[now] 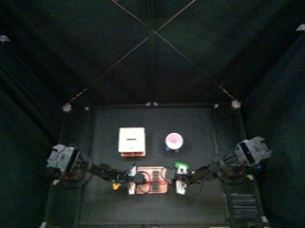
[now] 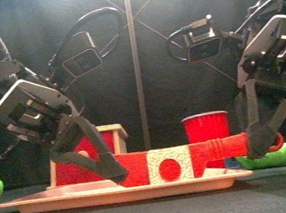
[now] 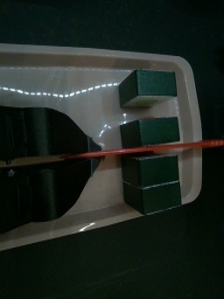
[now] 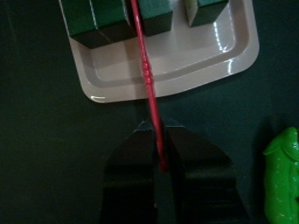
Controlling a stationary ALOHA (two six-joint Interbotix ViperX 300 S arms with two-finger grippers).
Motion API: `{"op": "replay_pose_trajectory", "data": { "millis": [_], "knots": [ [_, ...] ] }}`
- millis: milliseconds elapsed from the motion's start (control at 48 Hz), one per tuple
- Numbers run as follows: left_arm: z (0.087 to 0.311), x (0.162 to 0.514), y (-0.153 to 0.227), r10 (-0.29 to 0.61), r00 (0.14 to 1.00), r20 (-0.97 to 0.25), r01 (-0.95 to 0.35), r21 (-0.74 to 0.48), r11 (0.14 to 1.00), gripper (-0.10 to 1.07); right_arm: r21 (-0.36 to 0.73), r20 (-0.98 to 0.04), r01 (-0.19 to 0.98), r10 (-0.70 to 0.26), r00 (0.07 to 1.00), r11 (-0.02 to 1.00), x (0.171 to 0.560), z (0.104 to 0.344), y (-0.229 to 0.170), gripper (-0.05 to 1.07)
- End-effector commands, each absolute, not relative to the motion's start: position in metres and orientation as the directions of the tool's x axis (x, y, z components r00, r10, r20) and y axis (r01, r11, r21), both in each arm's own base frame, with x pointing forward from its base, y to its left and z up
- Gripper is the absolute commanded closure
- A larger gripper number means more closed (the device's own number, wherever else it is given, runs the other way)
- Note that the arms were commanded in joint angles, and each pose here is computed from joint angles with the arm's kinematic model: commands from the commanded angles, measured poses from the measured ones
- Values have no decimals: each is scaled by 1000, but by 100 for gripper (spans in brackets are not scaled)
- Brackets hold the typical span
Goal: Cut sushi roll
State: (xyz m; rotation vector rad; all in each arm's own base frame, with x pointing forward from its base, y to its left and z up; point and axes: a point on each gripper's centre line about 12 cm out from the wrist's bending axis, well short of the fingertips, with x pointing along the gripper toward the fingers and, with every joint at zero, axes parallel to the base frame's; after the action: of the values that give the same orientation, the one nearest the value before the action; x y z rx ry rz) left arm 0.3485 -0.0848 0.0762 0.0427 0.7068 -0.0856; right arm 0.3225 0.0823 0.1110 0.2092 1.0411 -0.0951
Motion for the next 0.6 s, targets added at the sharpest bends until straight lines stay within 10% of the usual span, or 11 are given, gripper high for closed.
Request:
{"op": "replay_pose_trajectory", "data": {
  "millis": [0,583],
  "knots": [
    [84,346,-86,-73,763,-642,102,7,995,76,143,-845,175,28,534,974,323,126,84,69],
    [126,344,-100,-142,827,-544,184,24,983,76,153,-762,120,40,646,981,317,176,81,69]
  ]
}}
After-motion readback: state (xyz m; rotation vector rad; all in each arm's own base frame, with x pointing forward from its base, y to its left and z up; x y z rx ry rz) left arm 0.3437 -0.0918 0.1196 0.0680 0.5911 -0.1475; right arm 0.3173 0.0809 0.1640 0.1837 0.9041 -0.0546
